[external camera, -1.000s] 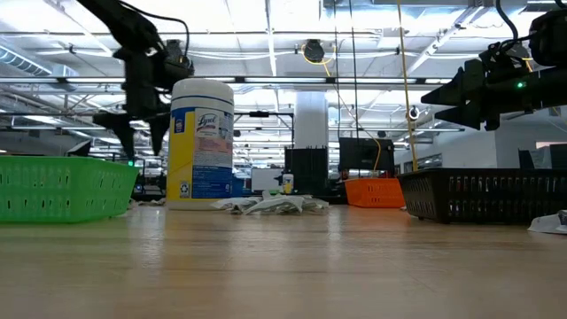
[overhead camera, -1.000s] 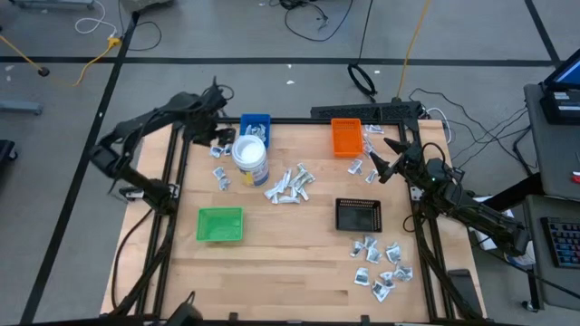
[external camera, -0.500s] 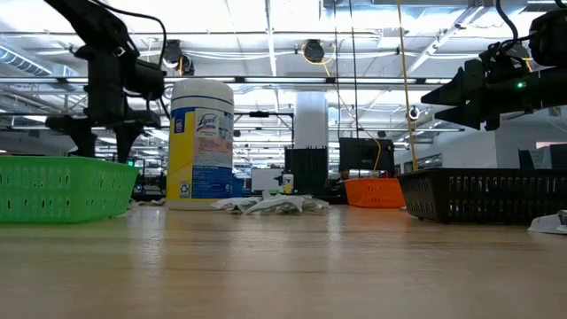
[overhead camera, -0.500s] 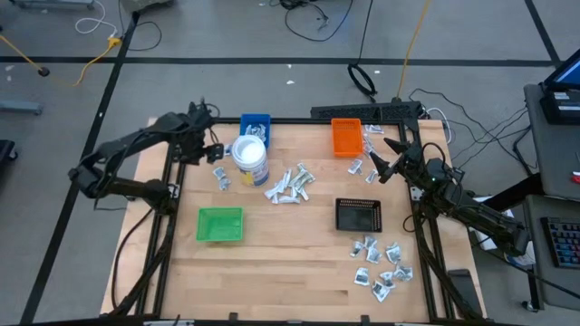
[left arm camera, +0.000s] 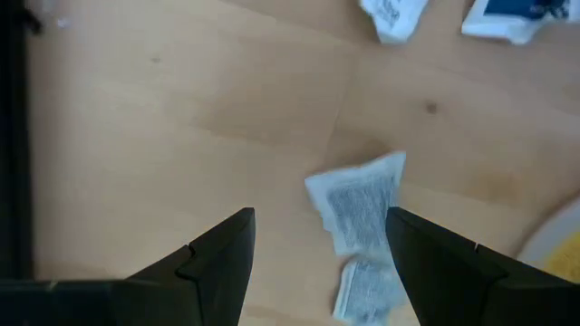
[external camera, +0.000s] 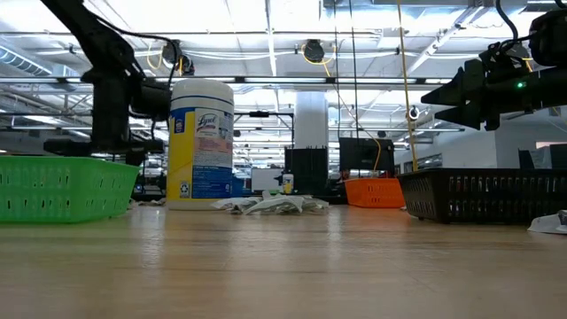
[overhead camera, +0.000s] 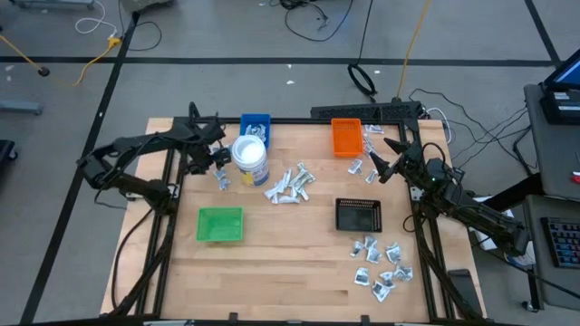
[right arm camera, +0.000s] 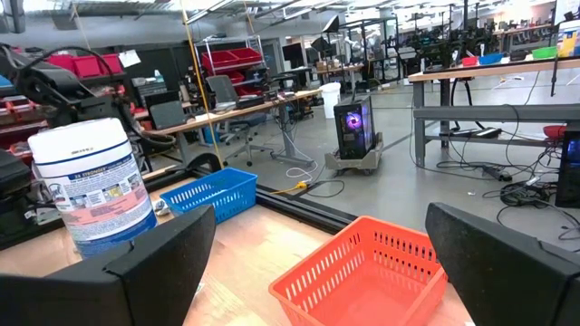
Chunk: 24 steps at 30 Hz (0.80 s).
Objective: Pick & Place First Aid Supplies
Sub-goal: Put the blue alcohol pad into the blue bin
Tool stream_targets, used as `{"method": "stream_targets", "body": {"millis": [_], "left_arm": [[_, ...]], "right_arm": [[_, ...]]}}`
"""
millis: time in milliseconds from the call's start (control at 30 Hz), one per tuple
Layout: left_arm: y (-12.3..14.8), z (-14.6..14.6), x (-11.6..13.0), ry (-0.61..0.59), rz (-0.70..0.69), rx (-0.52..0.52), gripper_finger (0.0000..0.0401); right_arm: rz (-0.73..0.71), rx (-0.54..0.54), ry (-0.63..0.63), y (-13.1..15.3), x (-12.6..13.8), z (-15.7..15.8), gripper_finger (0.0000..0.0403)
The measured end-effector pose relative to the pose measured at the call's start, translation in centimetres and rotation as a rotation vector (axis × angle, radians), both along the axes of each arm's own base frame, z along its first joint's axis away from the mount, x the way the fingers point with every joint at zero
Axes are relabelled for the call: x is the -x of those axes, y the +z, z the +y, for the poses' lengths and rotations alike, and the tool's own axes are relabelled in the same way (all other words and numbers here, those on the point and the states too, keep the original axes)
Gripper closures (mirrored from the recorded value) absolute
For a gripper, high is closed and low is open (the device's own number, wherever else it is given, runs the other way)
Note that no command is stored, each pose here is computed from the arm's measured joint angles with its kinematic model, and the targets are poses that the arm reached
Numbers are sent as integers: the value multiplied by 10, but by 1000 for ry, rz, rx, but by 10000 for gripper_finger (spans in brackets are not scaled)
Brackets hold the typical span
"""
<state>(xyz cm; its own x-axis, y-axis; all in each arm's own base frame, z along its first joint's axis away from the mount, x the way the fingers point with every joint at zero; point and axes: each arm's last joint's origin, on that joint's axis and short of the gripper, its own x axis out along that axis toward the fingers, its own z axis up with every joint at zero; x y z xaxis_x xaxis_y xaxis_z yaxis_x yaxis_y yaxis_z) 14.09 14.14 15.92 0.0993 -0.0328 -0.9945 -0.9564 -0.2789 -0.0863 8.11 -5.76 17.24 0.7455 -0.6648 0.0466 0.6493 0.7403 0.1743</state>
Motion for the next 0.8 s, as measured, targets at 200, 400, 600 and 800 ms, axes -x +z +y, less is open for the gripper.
{"method": "stream_targets", "body": {"millis": [200, 400, 600, 800], "left_arm": [[-13, 2, -10, 13, 31, 10, 146], [-18, 0, -13, 9, 52, 28, 146], [-18, 0, -12, 3, 54, 37, 195], [-19, -1, -13, -39, 39, 51, 321]], "right_arm": [[0, 0, 0, 0, 0, 0, 9], [0, 0, 0, 0, 0, 0, 9], [0, 0, 0, 0, 0, 0, 9], [0, 0, 0, 0, 0, 0, 9]]}}
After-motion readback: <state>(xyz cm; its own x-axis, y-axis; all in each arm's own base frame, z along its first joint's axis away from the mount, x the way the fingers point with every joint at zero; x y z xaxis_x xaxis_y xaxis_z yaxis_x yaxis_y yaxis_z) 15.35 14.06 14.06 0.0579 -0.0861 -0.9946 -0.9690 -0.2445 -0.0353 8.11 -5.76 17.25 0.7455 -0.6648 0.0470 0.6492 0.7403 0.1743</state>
